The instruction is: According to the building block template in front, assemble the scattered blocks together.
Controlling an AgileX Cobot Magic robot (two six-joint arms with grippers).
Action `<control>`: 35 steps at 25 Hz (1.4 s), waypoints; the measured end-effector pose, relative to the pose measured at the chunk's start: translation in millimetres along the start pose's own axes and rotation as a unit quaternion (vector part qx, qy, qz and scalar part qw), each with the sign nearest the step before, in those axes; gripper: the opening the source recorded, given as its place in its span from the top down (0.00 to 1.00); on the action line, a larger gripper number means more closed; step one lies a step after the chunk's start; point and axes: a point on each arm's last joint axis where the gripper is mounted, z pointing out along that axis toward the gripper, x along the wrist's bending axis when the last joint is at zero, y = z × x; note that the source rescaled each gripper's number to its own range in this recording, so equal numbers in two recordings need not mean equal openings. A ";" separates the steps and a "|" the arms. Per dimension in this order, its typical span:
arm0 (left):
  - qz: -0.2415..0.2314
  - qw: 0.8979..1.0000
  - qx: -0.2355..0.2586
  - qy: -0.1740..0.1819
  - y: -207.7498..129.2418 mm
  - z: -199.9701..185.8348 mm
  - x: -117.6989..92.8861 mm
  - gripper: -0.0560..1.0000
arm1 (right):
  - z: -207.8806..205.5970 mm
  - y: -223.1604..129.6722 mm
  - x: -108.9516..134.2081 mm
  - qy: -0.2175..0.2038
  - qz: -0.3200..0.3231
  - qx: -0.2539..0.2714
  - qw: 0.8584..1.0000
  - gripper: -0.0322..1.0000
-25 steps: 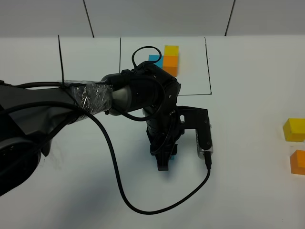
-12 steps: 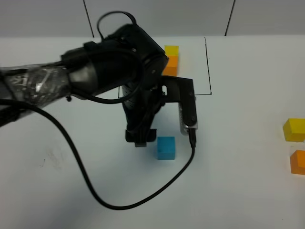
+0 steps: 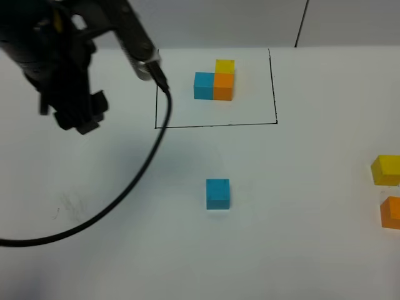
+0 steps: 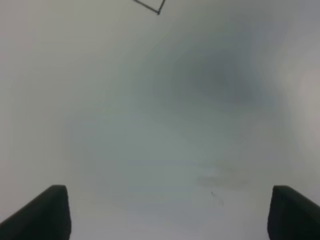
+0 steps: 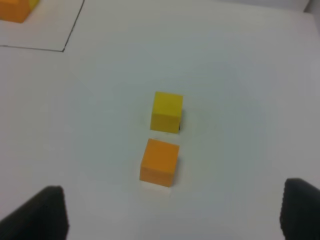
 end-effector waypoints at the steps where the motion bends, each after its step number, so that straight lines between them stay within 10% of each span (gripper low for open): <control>1: -0.008 1.000 -0.009 0.007 -13.6 -11.3 1.7 0.20 | 0.0 0.0 0.0 0.000 0.000 0.000 1.000 0.27; 11: -0.103 0.980 -0.076 0.152 -160.6 -102.5 -36.2 0.20 | 0.0 0.0 0.0 0.000 0.000 0.000 1.000 0.27; 17: -0.207 0.921 -0.225 0.243 -254.8 -151.3 -102.8 0.20 | 0.0 0.0 0.0 0.000 0.000 0.000 1.000 0.27; 24: -0.235 0.871 -0.374 0.215 -293.9 -165.8 -166.7 0.20 | 0.1 -0.1 0.0 0.000 0.000 0.000 1.000 0.27; 29: -0.318 0.847 -0.354 0.236 -285.3 -152.9 -192.8 0.23 | 0.3 -0.2 0.0 0.000 0.000 0.001 1.000 0.27; 35: -0.510 0.775 -0.297 0.227 -278.0 -103.3 -202.1 0.23 | 0.3 -0.3 0.0 0.000 0.000 0.001 1.000 0.27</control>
